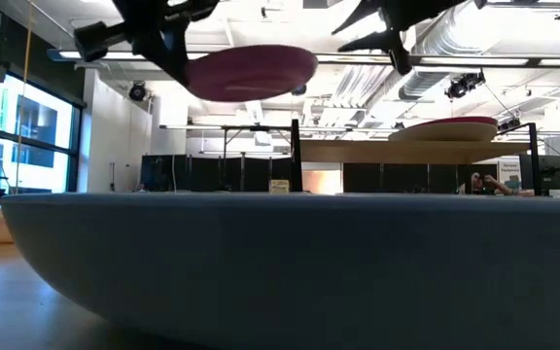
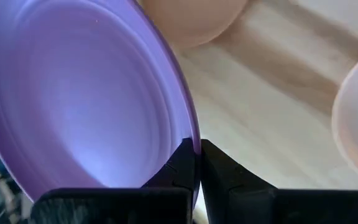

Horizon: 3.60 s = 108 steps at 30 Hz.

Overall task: Place and stack plates onto a shelf
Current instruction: Stack the violet plate on top of the pink plate on the shelf

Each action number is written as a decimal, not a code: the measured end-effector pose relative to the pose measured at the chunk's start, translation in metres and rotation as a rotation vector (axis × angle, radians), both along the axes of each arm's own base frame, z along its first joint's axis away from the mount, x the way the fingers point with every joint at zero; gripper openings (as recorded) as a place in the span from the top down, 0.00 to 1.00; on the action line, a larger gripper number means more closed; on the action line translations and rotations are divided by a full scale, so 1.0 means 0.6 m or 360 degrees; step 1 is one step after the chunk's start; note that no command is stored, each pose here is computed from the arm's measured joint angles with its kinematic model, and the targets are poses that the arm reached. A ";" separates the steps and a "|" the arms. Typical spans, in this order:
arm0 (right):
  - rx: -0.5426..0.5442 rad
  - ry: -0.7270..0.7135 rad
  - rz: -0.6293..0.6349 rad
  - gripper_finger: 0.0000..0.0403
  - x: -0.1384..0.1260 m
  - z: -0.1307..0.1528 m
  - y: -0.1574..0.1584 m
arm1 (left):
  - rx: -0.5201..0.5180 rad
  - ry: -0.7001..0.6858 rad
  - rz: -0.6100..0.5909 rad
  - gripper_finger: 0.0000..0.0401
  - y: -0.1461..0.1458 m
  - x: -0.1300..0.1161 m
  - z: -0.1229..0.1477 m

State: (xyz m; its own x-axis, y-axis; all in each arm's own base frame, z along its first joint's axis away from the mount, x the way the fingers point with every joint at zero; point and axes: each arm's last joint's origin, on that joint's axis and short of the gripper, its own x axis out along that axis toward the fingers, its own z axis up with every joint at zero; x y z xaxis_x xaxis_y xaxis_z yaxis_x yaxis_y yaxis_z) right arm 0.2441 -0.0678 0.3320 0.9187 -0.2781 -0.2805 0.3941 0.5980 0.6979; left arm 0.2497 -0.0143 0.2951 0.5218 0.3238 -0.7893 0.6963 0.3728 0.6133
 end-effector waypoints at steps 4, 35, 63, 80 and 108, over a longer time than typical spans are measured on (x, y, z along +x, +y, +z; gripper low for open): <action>0.0113 0.0109 -0.0007 0.72 0.015 -0.023 0.006 | -0.0020 0.0143 -0.0032 1.00 -0.005 0.003 -0.019; 0.0285 0.0899 0.0061 0.72 0.149 -0.069 0.023 | 0.0025 0.0202 -0.0054 1.00 -0.030 0.029 -0.049; 0.0299 0.1162 0.0007 0.97 0.184 -0.072 0.024 | 0.0088 0.0157 0.0007 1.00 -0.028 0.031 -0.047; 0.0322 0.1150 -0.0005 0.87 0.185 -0.072 0.030 | 0.0115 0.0071 0.0013 1.00 -0.038 0.036 -0.043; 0.0307 0.1142 -0.0121 1.00 0.182 -0.038 0.033 | -0.0094 -0.0053 0.0281 0.84 -0.038 0.037 -0.043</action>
State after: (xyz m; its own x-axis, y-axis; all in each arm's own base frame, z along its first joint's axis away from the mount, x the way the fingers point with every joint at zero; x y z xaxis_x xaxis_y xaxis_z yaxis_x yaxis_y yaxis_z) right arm 0.3533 -0.0481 0.3091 0.4720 -0.2186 -0.8541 0.8276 0.4438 0.3437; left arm 0.2719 -0.0370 0.2692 0.4872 0.3663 -0.7928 0.5964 0.5235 0.6084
